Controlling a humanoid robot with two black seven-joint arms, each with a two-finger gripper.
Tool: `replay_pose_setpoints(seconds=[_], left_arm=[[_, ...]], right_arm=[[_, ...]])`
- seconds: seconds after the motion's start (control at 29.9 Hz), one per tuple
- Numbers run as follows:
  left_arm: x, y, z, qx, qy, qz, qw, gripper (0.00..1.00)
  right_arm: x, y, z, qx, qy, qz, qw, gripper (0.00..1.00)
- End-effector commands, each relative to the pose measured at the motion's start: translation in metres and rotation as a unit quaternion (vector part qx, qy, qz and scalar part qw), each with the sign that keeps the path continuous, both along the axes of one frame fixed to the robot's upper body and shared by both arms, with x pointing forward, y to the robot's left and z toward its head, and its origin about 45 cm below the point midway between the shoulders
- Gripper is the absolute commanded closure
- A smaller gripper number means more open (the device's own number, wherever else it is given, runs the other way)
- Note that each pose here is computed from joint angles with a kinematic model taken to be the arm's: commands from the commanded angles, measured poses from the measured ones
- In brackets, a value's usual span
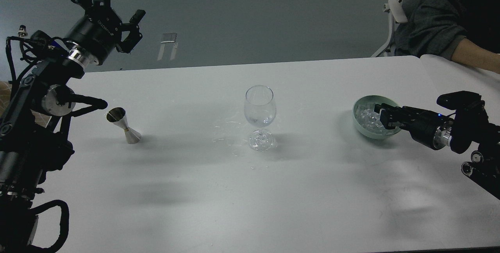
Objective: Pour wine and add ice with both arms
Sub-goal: 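Grasp ice cubes in the bowl with the right gripper, then lift the ice with the right gripper and carry it over the glass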
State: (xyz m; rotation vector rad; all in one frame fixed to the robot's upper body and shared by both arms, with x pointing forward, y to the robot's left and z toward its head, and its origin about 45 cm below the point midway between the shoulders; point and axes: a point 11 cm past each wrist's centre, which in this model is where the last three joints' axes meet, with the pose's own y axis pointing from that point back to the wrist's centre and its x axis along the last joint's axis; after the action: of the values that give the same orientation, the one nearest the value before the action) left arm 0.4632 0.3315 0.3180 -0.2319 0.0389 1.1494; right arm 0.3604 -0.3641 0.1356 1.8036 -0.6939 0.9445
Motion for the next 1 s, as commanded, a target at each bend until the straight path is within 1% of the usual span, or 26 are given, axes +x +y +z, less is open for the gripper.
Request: replay_pose_setpoints(seconds=[0.0,0.53,0.63,0.97], left_arm=[[0.000,-0.001,0.001,-0.001,-0.001,-0.001,1.000,0.02],[0.001,-0.002,0.002,-0.002,-0.002,-0.002,1.000,0.02],[0.001,-0.002,0.002,-0.002,-0.003,-0.002,1.000,0.02],[0.000,-0.003,0.005,-0.002,-0.006,-0.004,1.000,0.02]], right_arm=[[0.001,0.001,0.001,0.001,-0.001,0.001,1.000,0.66],[-0.002,0.005,-0.004,0.005,0.004,0.003,1.000,0.63],[-0.003,0.005,-0.004,0.005,0.005,0.004,1.000,0.60],[-0.007,0.007,-0.011,0.000,0.014,0.010,1.000,0.61]])
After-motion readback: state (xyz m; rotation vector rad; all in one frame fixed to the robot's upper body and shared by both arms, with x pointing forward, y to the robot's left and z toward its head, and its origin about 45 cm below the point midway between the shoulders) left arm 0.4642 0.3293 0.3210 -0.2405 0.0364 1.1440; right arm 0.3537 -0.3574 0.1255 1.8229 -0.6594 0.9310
